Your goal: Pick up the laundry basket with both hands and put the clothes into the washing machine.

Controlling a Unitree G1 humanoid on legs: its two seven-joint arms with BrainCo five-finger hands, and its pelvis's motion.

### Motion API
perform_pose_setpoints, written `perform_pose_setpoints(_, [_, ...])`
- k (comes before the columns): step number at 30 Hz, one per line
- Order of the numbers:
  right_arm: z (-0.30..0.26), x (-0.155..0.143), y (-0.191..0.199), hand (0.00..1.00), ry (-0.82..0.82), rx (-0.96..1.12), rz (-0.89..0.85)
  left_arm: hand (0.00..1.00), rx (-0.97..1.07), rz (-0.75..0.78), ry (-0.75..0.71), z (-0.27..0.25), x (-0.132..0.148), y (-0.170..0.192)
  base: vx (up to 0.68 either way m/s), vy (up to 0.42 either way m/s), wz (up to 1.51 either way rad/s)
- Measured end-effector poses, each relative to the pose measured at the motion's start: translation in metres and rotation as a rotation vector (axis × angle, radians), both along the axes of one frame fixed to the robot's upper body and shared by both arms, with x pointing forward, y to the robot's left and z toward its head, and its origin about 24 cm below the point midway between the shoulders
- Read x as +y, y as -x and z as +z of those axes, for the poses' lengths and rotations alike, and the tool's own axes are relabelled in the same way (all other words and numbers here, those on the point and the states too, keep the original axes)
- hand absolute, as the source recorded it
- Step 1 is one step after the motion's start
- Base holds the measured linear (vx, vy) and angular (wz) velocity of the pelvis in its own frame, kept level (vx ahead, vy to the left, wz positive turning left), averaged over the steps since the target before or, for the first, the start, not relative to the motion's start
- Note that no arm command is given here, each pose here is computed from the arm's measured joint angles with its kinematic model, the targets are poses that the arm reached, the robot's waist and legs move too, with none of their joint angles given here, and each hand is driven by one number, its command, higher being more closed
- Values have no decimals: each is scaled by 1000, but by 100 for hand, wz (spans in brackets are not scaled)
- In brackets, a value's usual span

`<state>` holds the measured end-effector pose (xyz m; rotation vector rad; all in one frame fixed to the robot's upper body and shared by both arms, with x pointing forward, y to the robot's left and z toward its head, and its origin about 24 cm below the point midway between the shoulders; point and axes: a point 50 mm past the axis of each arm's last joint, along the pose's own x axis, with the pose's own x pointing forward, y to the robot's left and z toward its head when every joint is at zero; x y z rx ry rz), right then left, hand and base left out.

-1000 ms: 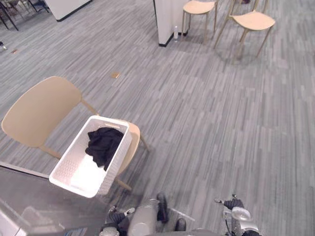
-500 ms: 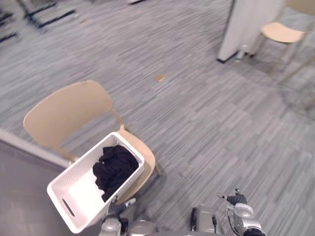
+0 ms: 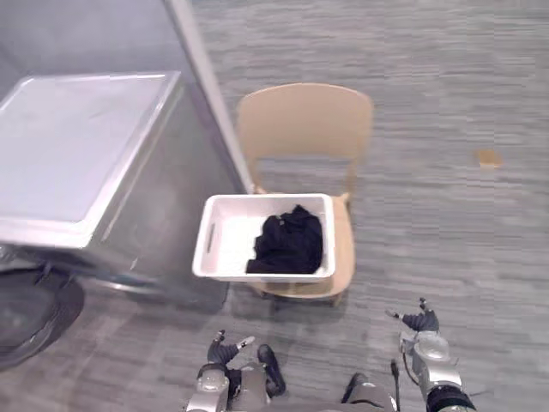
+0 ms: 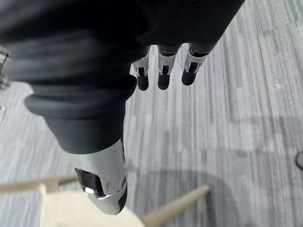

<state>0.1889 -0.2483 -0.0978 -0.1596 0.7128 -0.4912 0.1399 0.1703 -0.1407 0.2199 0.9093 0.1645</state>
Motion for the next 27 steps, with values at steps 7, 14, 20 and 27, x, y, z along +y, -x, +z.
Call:
perform_pose_setpoints(7, [7, 12, -15, 0, 41, -21, 88, 0, 25, -9, -38, -2, 16, 10, 36, 163, 38])
perform_pose_setpoints(14, [58, 27, -59, 0, 255, -213, 319, 0, 26, -6, -109, 2, 40, 14, 94, 41, 55])
perform_pose_setpoints(20, [92, 27, -87, 0, 433, -287, 510, 0, 31, 4, -124, 2, 45, 17, 144, -118, 55])
perform_pose_setpoints(27, [103, 34, -113, 0, 615, -231, 741, 0, 32, 13, -124, 2, 46, 16, 65, -78, 25])
